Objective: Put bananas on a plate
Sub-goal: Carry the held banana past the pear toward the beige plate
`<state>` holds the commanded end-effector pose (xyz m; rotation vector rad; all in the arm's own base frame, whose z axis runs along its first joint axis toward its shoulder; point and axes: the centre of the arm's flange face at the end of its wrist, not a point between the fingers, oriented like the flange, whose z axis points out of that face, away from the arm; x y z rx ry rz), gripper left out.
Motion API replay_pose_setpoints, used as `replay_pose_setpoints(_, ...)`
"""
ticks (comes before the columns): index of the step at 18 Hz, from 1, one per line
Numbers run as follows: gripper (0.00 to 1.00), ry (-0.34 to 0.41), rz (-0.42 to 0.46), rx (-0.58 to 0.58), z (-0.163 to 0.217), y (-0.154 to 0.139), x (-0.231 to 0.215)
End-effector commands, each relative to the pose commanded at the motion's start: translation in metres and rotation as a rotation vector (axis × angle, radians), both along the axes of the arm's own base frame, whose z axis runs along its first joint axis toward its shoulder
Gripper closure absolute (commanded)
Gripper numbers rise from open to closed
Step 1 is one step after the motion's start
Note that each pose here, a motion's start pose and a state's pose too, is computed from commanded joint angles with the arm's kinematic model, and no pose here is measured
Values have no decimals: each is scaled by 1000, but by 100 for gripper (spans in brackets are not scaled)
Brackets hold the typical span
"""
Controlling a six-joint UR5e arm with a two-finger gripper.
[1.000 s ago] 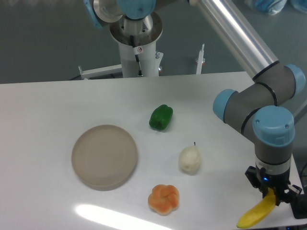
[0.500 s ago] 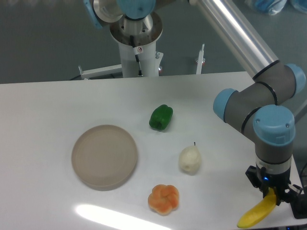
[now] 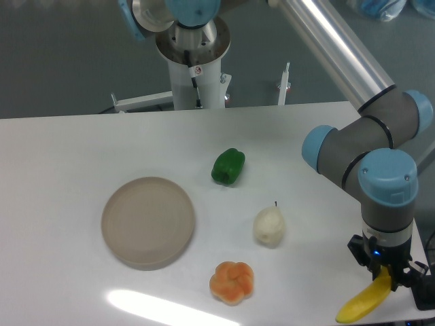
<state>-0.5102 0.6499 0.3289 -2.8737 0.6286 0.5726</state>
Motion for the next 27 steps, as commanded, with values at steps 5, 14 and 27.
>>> replay_pose_setpoints(5,75,-15,-4,-9,14,-10,30)
replay_pose_setpoints(14,75,-114,111,10,20,-10,128)
replay_pose_setpoints(27,75,-351,326,74,21,-13,339)
